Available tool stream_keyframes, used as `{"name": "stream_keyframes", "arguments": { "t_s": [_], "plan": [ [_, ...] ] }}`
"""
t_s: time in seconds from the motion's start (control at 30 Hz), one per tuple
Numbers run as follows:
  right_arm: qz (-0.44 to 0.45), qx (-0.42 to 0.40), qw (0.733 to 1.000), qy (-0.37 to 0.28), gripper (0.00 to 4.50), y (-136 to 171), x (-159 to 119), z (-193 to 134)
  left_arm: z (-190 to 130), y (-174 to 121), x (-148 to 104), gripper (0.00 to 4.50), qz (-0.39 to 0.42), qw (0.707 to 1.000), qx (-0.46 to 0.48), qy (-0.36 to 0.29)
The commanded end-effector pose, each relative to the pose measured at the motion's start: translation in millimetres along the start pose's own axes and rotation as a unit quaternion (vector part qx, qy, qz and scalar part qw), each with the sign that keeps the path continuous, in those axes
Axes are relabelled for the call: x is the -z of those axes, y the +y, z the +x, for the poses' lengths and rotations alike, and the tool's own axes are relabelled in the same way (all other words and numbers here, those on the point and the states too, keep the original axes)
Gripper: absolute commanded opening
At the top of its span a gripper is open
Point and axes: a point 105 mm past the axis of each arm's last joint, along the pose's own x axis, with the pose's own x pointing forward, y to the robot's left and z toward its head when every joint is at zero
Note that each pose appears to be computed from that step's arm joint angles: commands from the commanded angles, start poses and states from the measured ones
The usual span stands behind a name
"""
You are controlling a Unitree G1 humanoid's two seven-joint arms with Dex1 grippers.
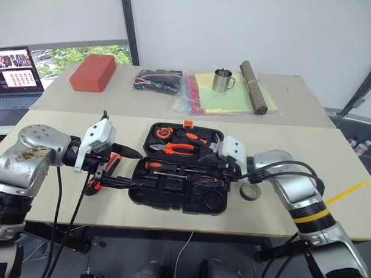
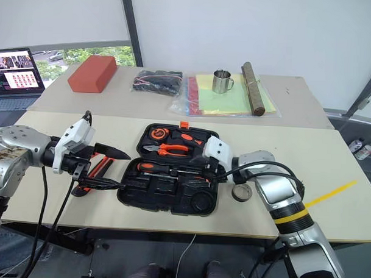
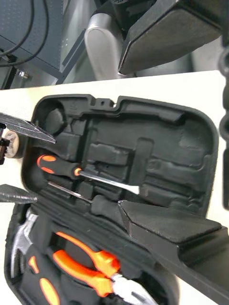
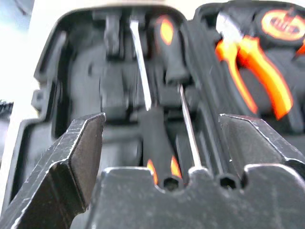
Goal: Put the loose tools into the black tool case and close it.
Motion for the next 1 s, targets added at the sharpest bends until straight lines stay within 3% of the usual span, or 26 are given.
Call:
{"name": "stream_keyframes", "arguments": {
  "t_s": [0.03, 0.37, 0.63, 0.87, 1.0],
  "plan": [
    [-0.016, 0.002, 1.000, -0.021, 3.44, 2.8, -14.8, 4.1, -0.8, 3.8, -8.1, 4.50, 0.022, 1.000, -0.003, -0.003],
    [-0.019, -0.007, 1.000, 0.008, 0.03, 15.7, 2.9, 24.9, -1.0, 6.5, -9.7, 4.50, 0.026, 1.000, -0.004, -0.003],
    [-0.026, 0.023, 0.999, 0.033, 0.03, 5.4, 14.5, 31.0, -1.3, 6.4, -9.6, 4.50, 0.026, 1.000, -0.006, -0.002],
    [-0.003, 0.000, 0.999, -0.037, 0.03, 10.6, -22.0, 20.5, -2.3, 6.1, -8.6, 4.50, 0.025, 1.000, -0.008, -0.001],
    [0.005, 0.010, 0.999, -0.035, 0.03, 6.6, -22.8, 22.4, -1.8, 7.4, -6.9, 4.50, 0.025, 1.000, -0.009, 0.001]
  ]
}}
